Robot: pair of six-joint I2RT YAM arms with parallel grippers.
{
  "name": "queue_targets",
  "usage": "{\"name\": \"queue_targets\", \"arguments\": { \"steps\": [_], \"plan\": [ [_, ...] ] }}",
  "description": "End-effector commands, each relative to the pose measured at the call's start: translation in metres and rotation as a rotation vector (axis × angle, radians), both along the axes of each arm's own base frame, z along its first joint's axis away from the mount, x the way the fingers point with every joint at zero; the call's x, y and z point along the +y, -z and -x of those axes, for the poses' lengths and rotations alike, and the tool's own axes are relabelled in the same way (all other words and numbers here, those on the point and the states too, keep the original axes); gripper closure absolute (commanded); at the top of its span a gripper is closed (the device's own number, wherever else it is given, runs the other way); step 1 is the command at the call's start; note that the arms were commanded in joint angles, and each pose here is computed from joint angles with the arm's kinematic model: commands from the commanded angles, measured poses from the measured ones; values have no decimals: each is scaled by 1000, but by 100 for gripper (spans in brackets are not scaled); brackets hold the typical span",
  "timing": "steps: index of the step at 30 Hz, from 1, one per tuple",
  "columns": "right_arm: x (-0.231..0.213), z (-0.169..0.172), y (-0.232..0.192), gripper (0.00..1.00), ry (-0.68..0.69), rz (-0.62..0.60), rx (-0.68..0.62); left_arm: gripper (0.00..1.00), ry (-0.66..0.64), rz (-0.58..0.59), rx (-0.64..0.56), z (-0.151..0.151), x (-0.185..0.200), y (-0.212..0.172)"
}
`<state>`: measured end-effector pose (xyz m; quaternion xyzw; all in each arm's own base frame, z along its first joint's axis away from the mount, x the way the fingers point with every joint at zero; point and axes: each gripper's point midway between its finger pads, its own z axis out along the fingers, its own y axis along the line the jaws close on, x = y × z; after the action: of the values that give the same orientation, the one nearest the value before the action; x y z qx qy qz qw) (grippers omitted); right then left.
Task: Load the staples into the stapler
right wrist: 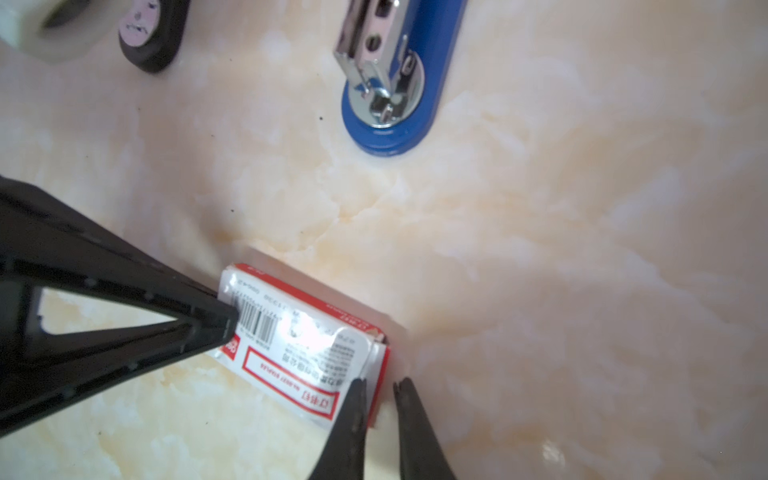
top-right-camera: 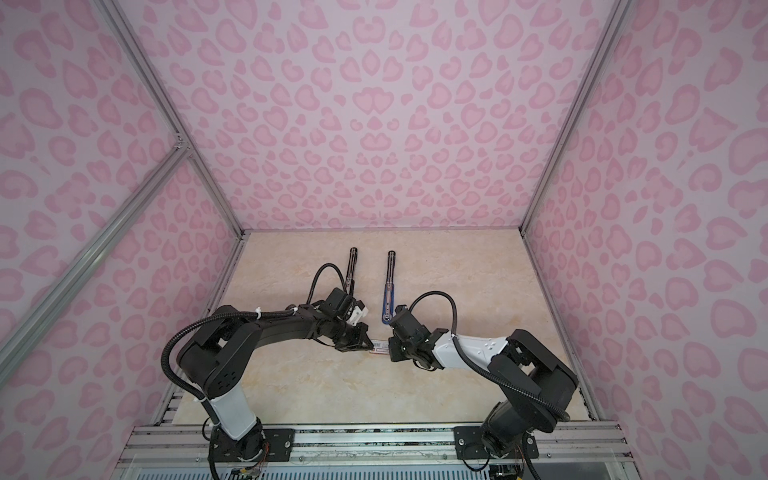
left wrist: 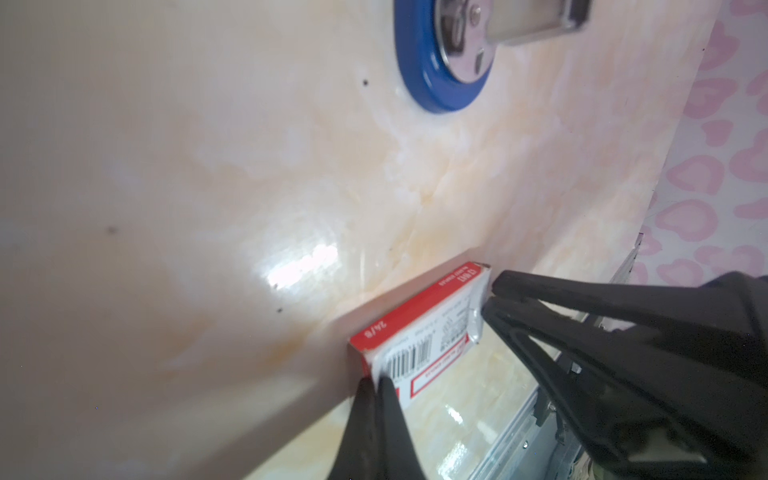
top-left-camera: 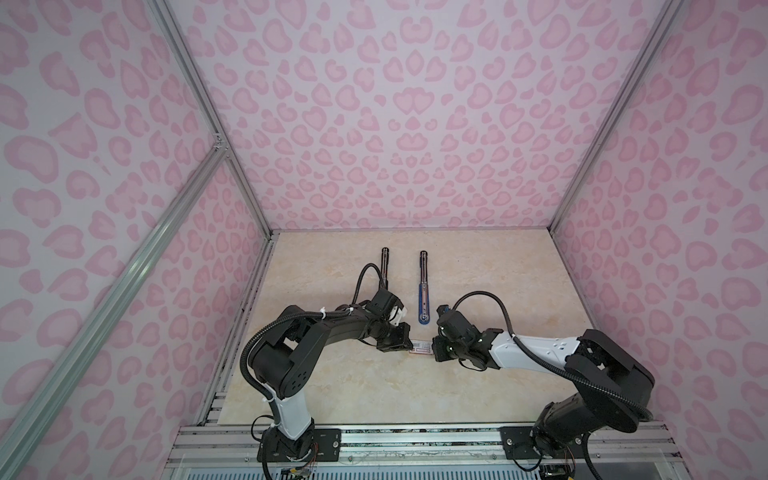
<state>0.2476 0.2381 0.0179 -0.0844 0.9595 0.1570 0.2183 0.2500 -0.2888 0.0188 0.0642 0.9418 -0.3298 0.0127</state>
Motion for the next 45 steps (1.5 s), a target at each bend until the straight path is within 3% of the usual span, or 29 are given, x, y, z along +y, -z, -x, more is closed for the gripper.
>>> {"name": "queue_targets", "arguments": {
  "steps": [1,7,15,22,26,33,38,45],
  "plan": [
    [-13,8,11,84,12,55,30,97,-9,-32,-3,0,7,2],
    [-16,9,11,84,18,58,29,97,-10,-34,-4,0,7,2],
    [-2,2,-12,64,4,-11,-9,97,-8,-33,-3,1,7,2],
    [17,-2,-17,55,-36,-17,-18,97,-9,-32,-5,1,7,1],
    [20,-4,-10,56,-34,1,-8,97,-9,-33,-5,2,7,1],
    [10,-1,-2,74,-16,32,10,97,-9,-34,-11,2,8,0],
    [-3,0,-4,81,9,31,7,97,-9,-34,-11,1,8,0],
    [-2,-1,-6,79,17,-3,7,97,-7,-32,-12,1,8,-1]
  ]
}}
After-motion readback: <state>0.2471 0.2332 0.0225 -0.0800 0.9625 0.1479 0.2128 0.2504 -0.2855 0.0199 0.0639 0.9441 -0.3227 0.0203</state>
